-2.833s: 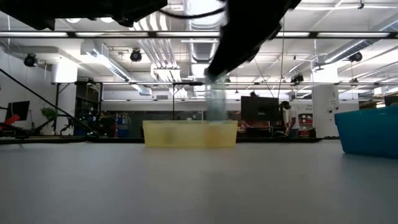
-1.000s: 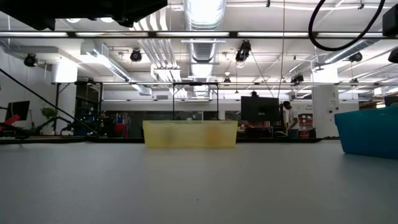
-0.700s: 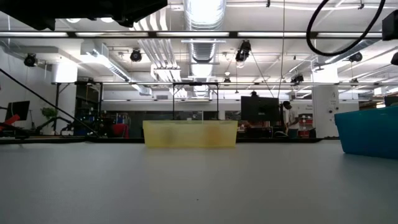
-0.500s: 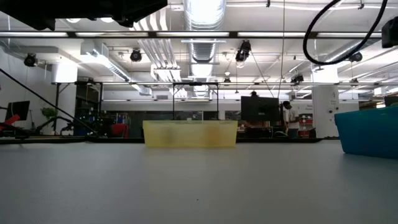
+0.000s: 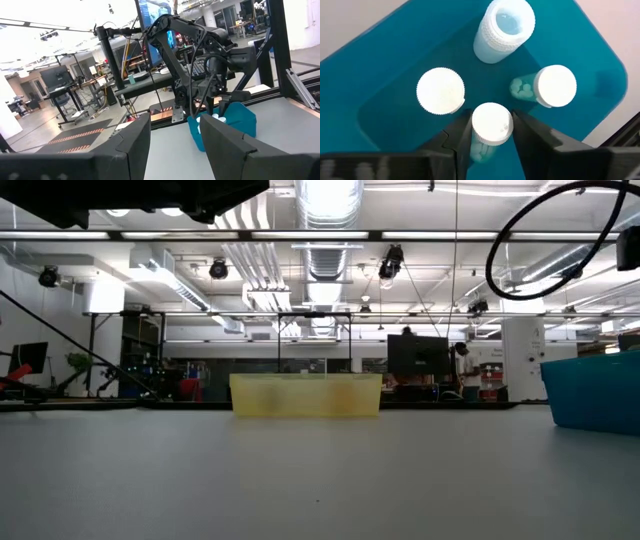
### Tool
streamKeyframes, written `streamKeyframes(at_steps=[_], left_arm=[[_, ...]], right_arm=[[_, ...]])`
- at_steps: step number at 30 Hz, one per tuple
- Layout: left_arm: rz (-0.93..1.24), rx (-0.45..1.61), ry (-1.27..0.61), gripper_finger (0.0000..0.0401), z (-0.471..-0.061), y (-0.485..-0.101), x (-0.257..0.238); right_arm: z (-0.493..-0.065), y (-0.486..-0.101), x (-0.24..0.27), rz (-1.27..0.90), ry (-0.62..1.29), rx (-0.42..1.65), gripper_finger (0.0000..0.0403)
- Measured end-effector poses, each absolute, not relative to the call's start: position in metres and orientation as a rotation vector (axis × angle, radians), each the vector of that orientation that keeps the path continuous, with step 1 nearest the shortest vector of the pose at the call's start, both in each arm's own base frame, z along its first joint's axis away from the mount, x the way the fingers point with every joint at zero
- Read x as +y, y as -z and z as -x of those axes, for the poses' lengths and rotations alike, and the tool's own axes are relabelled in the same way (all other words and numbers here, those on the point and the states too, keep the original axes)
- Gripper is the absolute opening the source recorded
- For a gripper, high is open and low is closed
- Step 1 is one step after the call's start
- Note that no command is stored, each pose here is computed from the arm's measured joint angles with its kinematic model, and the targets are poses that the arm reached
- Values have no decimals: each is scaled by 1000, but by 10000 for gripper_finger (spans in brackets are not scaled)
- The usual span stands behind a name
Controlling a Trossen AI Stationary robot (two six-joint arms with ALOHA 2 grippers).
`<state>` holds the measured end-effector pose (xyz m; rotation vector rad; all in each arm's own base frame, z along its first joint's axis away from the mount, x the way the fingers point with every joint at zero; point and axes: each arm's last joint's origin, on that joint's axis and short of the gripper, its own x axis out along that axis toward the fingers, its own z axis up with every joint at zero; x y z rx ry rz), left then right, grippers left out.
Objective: Pick and place medicine bottles into bin by pill shape (circle, oval)
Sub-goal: Put the blue pill bottle into the blue bin, then return to Home Position
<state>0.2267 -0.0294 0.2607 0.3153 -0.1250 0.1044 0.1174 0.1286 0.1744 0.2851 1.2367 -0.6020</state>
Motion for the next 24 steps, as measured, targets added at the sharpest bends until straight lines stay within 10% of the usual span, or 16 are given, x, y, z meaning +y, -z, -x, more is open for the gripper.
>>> streamKeyframes(at_steps=[9,24], left_arm=[[-315,-125,-104,156,-227,-261,-29],[-315,-125,-104,156,-227,-261,-29]], right_arm=[[-116,-179,127,-307,581,1228,143],[-120,-193,133,-311,524,1248,60]])
